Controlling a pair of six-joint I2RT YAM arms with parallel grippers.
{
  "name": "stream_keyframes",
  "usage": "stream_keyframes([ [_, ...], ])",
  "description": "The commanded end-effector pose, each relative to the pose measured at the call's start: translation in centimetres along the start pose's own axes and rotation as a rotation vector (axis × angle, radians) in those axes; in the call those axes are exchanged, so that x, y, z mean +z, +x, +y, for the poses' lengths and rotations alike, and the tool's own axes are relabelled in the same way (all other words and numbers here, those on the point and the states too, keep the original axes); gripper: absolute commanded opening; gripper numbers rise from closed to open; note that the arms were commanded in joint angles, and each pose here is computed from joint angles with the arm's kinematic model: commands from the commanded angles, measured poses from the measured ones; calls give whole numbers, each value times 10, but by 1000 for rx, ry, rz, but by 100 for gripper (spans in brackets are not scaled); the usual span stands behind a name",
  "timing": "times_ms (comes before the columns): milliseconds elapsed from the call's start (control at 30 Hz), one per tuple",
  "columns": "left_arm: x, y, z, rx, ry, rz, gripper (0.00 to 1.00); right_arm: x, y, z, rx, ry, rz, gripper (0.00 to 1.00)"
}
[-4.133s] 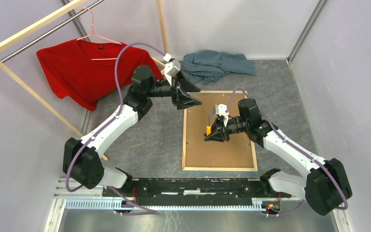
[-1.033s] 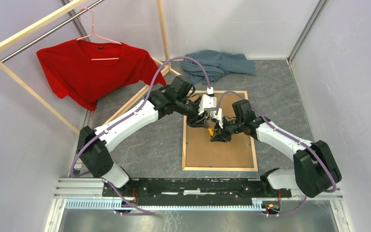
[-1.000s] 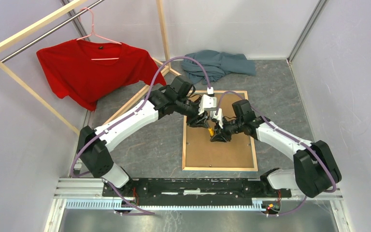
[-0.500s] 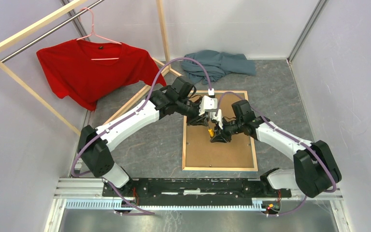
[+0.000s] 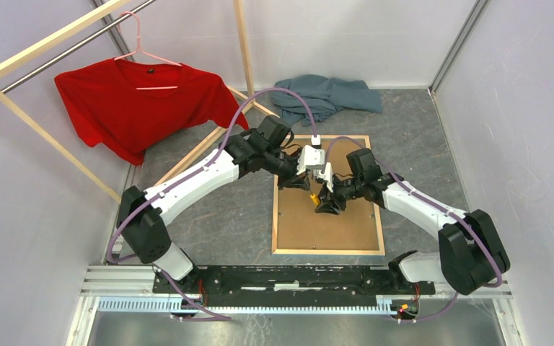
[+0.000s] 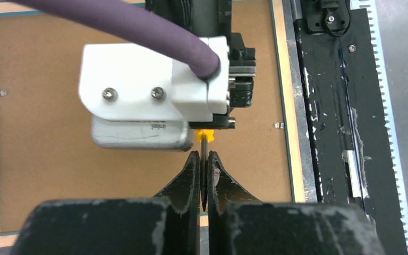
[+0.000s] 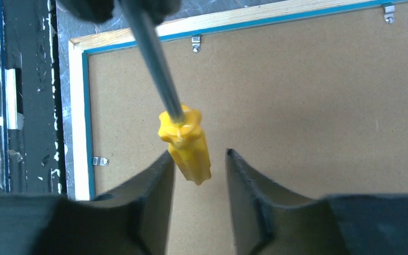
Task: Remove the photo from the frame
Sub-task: Adjust the screwdriver.
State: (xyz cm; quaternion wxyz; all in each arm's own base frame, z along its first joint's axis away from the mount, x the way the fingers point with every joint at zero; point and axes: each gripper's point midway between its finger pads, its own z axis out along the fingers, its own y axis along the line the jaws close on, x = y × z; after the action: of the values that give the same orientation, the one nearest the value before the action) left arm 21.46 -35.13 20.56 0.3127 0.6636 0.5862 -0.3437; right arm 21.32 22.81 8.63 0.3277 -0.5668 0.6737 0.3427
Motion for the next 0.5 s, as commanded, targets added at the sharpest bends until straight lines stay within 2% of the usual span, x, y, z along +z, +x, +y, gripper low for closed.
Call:
stream_keyframes([
  [0, 1, -1, -1, 22, 10, 5, 2, -11, -33, -15, -31, 32, -85, 53],
  [133, -4, -13, 5, -10, -25, -50, 2, -23, -40, -20, 4, 23, -140, 72],
  [267, -22, -37, 23, -102, -81, -181, 2, -39, -51, -24, 62, 28, -215, 90],
  [467, -61, -67, 43, -238, -128, -431, 2, -76, -89, -27, 148, 13, -415, 94],
])
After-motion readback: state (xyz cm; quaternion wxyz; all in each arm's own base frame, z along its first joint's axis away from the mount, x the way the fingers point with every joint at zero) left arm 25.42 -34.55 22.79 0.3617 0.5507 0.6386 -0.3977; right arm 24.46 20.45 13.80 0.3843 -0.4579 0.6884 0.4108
